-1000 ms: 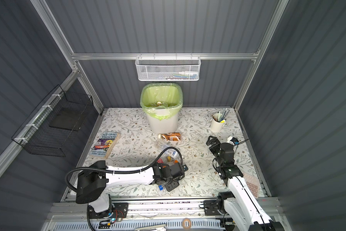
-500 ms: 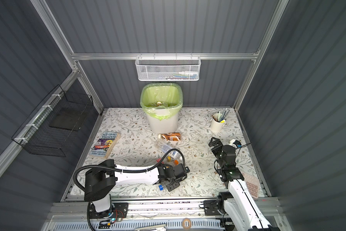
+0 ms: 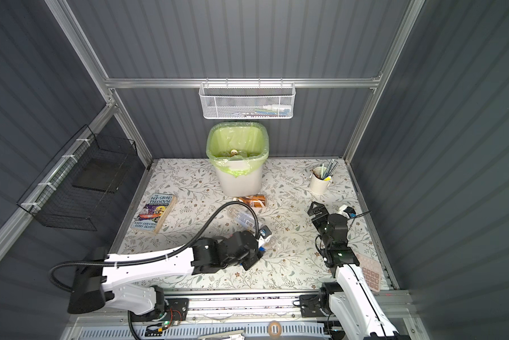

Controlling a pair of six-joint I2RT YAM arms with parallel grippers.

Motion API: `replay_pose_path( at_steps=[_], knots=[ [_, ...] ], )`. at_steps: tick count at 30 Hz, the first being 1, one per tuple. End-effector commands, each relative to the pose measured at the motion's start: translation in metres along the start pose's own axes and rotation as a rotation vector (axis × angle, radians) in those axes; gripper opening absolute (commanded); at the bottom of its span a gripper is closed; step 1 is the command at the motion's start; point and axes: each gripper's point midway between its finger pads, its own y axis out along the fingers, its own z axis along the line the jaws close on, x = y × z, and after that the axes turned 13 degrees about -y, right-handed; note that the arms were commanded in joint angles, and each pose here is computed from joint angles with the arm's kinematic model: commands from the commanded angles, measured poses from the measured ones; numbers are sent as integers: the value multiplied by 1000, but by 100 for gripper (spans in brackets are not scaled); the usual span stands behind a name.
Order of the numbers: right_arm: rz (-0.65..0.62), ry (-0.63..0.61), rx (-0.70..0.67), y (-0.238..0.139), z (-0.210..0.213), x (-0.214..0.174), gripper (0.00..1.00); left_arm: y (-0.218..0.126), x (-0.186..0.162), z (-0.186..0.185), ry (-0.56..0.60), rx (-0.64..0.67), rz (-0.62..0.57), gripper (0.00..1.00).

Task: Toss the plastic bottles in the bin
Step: 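Lift the blue-label bottle with the left gripper and release it over the bin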

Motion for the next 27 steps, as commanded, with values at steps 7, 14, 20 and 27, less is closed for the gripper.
replay_pose_path(
  at_steps=[7, 14, 20, 27],
  knots=[
    [-11, 27, 96, 2, 13, 0, 99, -98, 133, 92, 5, 308, -544, 53],
    [8, -12, 159, -1, 31, 4, 99, -94, 235, 162, 64, 346, -570, 55],
    [33, -97, 185, -8, 44, 8, 99, -30, 269, 253, -21, 419, -305, 74],
    [35, -137, 202, -19, 51, 11, 99, -44, 299, 270, -81, 461, -350, 100]
  ],
)
